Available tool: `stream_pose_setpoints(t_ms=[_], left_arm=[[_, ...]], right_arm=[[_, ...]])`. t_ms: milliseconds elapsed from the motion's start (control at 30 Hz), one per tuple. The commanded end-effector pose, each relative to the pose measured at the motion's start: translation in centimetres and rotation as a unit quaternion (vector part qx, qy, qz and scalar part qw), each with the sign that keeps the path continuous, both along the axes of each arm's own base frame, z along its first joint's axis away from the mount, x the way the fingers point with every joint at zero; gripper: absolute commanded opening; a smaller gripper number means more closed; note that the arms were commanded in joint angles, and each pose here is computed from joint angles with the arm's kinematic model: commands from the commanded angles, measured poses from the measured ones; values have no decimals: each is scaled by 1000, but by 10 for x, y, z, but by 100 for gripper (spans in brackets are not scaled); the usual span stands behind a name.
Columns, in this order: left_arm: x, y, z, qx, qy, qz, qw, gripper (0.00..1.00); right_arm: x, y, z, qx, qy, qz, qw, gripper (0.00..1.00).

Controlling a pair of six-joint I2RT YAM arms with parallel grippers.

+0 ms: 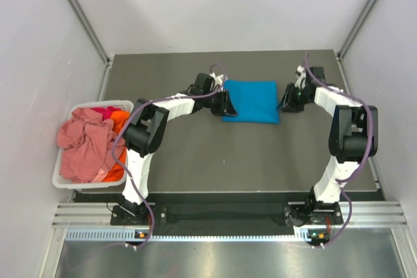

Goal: Fold and stack the t-shirts
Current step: Neatly place the folded tshirt to the corner

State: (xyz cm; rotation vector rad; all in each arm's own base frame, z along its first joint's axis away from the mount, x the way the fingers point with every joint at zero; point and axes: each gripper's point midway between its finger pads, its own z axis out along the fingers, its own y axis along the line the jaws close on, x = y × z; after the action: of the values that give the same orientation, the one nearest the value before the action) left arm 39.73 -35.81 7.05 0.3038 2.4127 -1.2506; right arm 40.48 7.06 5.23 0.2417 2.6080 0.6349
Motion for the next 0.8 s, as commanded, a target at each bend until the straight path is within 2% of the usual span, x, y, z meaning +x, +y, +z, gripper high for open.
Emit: stream_pose_setpoints(t_ms=[0, 67, 133, 267, 400, 600, 667, 767], left_arm=[[14, 18, -14, 59, -23, 20, 998, 34], [19, 27, -27, 91, -28, 32, 995, 34], [19, 32, -30, 105, -25, 36, 994, 34], [11, 31, -24, 97, -11, 32, 995, 33], [-4, 30, 24, 60, -20, 25, 998, 34], [-37, 54, 82, 71, -28, 12, 997, 36], [-45, 65, 95, 84, -44, 13, 995, 36], [-58, 79, 102, 98, -52, 20, 994, 36]], right_arm=[[50, -1, 40, -7, -79, 23, 997, 38], [69, -2, 50, -12, -96, 30, 995, 40], [80, -5, 37, -23, -85, 33, 996, 42], [113, -8, 37, -31, -100, 44, 994, 43], [128, -4, 14, -21, -95, 62, 993, 43], [135, 2, -13, -6, -89, 79, 993, 44], [135, 1, -20, 0, -86, 77, 993, 42], [139, 1, -25, 15, -88, 71, 993, 29]])
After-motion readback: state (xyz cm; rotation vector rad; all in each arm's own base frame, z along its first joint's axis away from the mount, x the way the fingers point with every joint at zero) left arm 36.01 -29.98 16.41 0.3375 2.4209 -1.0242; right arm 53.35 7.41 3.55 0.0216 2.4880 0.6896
